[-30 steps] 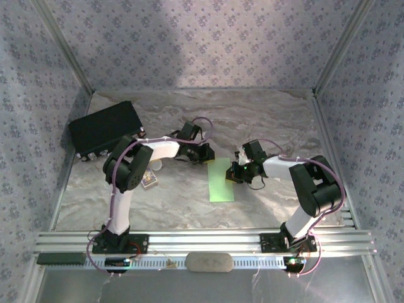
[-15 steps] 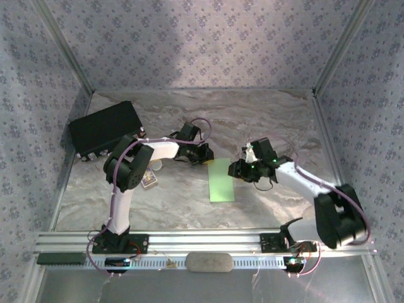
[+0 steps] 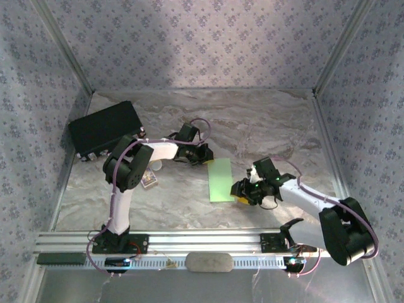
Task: Fold a paper plane with a square sheet of paper (pick it up from the middle)
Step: First fold the square sheet of paper in half at the center of the table, then fold the triangle a second time at the center of the table.
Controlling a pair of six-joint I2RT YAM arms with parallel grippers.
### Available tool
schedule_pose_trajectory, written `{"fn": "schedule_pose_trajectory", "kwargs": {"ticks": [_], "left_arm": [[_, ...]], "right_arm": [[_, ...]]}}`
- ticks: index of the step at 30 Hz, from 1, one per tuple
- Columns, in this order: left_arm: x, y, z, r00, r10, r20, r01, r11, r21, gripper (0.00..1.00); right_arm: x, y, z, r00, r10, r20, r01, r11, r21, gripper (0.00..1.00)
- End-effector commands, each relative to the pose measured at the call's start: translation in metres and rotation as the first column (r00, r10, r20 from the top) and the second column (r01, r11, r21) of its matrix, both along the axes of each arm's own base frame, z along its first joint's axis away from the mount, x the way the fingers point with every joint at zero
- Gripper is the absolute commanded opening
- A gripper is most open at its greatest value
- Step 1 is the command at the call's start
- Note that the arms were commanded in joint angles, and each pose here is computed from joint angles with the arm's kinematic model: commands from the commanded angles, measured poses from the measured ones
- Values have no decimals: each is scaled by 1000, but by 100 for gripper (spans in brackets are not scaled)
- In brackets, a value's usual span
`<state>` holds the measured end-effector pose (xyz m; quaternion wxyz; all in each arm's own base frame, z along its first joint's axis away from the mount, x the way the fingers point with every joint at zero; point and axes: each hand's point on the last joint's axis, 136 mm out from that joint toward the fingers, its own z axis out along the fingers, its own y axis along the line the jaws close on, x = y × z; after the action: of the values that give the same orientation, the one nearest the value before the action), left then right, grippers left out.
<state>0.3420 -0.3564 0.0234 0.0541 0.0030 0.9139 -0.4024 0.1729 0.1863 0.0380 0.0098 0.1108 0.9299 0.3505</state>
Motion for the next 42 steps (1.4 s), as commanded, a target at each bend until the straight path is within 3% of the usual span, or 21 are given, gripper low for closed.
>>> {"fn": "schedule_pose_trajectory", "kwargs": {"ticks": [1,17,34,42], "left_arm": [[-24,18,-40,995,13,-99,-2,995,104,10],[-25,15,-39,994,14,-105,-4,996,91,10],[-27,16,-42,993,25,-112,-16,997,78,10],[-27,16,-42,993,22,-114,-13,997,79,10]], "right_arm": [[-7,6,-1,999,-17,-32,18,999,37,45],[-2,11,-14,996,-58,-75,57,998,-8,43],[31,36,22,998,-57,22,55,995,85,45],[3,3,1,998,-58,-35,54,992,-112,49]]}}
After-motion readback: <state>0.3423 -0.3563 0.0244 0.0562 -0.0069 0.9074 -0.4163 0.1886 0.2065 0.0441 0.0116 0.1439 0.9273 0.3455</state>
